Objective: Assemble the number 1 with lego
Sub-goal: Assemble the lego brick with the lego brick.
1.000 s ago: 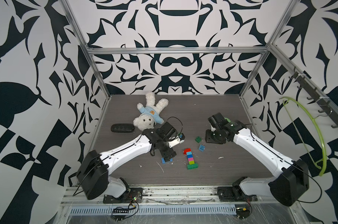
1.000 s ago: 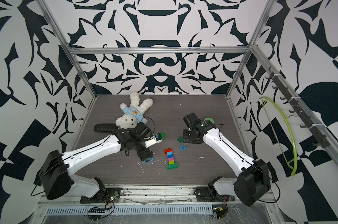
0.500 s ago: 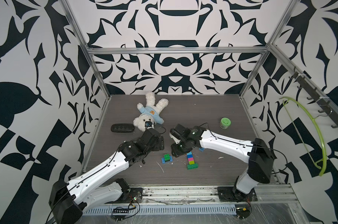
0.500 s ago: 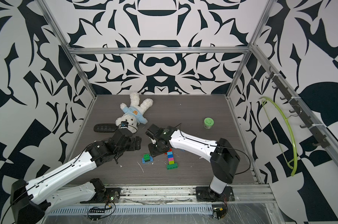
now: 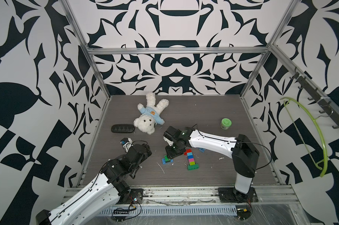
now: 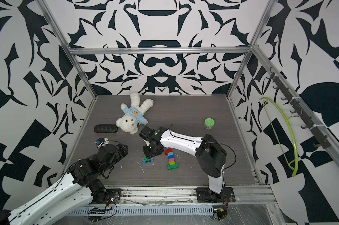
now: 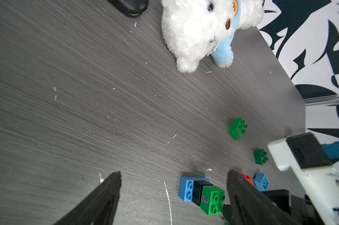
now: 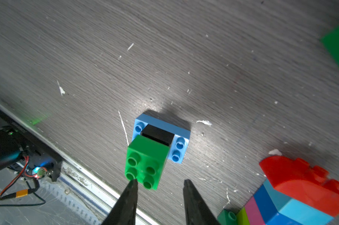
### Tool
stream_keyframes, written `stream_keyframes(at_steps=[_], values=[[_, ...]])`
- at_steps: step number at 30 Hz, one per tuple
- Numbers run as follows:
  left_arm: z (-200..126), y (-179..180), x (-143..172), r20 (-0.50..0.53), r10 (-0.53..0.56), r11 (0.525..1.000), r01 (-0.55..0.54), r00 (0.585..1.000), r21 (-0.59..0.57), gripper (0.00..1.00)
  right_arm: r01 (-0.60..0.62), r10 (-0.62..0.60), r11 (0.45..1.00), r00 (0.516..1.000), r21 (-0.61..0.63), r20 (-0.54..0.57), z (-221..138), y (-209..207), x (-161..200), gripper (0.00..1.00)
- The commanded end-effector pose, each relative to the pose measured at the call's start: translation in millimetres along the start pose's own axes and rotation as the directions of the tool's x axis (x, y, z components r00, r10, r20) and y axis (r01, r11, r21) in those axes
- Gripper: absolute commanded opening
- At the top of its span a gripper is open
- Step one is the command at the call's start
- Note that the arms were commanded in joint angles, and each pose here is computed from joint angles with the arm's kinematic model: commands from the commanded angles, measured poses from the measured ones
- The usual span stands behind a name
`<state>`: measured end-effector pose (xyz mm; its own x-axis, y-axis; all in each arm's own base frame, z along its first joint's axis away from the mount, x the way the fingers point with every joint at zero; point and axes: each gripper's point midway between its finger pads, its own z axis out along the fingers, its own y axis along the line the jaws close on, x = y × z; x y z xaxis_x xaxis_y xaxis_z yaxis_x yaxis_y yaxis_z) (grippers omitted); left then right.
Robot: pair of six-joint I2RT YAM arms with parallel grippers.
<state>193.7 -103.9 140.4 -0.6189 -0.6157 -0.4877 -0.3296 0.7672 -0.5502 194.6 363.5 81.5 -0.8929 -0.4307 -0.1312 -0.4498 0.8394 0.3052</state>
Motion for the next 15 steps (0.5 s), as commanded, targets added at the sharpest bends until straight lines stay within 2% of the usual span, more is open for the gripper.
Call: stream_keyframes(at_steps=[1,15], values=[[-2,12,-1,0.011,-0.03,0.999,0.031,0.999,-0.039,0.91,-0.014,0.014,1.0,1.0,0.028,0.0,-4,0,-4,0.38],[-6,-4,0,-0.026,0.038,0.999,-0.038,0.999,-0.005,0.91,-0.074,0.124,0.966,0.974,0.247,-0.192,45,-52,47,0.29]])
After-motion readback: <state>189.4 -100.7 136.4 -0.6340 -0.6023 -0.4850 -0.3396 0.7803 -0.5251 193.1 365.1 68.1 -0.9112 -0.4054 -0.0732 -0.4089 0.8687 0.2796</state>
